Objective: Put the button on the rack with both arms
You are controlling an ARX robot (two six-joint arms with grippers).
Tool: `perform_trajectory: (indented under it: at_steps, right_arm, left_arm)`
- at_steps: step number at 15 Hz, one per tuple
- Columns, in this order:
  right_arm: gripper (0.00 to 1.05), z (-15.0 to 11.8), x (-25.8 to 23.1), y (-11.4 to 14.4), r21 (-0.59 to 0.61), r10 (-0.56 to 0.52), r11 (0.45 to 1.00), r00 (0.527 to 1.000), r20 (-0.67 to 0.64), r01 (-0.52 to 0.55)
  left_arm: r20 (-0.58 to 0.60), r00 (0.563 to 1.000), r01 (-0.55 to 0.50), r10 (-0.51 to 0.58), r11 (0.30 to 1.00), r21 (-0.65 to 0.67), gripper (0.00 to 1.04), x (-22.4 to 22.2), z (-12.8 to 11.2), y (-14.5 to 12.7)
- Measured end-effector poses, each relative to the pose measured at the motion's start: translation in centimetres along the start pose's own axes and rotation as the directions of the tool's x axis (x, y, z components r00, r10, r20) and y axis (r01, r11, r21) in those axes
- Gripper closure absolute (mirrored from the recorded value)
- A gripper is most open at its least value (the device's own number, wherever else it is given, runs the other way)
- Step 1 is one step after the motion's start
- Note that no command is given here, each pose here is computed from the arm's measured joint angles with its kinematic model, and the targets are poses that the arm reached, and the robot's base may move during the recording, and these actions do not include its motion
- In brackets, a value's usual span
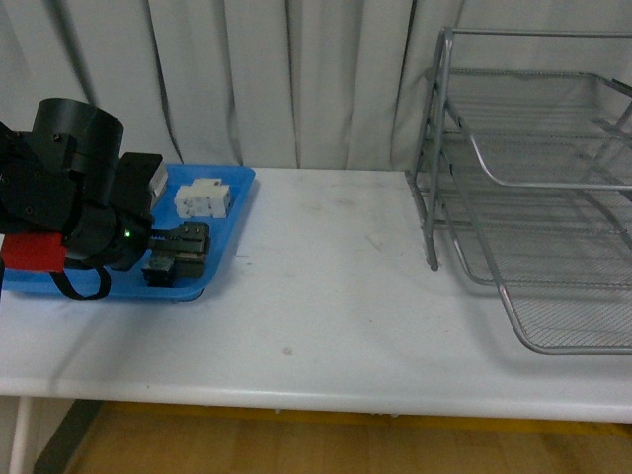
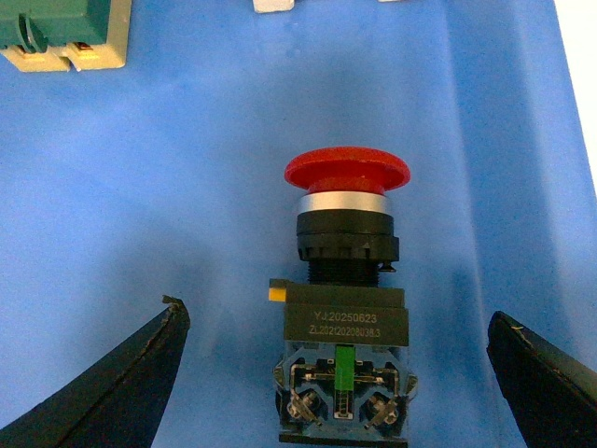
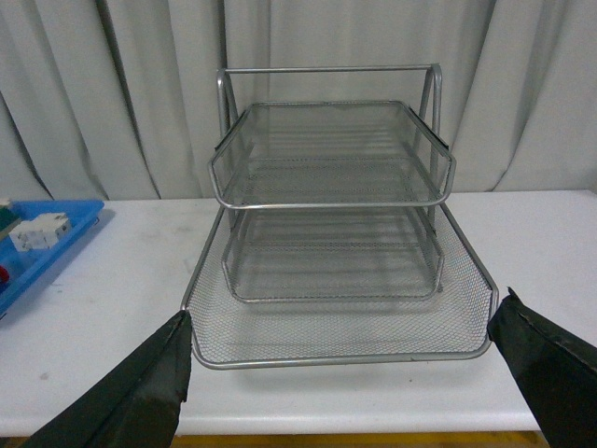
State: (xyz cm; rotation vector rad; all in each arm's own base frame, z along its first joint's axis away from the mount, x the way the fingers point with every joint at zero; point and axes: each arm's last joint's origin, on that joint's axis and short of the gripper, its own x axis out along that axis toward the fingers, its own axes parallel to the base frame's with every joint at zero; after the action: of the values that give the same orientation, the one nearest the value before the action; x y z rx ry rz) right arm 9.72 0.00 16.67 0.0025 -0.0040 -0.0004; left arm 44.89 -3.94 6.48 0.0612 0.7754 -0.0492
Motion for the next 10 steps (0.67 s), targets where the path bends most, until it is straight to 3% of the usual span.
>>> perform_trajectory:
  at_steps: [3,4,10]
  right_arm:
    - [0.06,0.0,0.0,0.0,0.0,0.0,1.0,1.0,0.0,0.0]
    - [0.06,0.0,0.0,0.0,0.0,0.0,1.0,1.0,0.0,0.0]
    - [0.06,0.0,0.0,0.0,0.0,0.0,1.0,1.0,0.0,0.0]
  left_arm:
    - [-0.02,1.0,-0.013,0.013,1.0,0.012,0.07,0.45,-0.16,0.03]
    - [-0.02,1.0,-0.013,0.014,1.0,0.018,0.13,0.56,-0.17,0.03]
    - [-0.019,1.0,-0.013,0.014,1.0,0.028,0.67,1.03,0.13,-0.25]
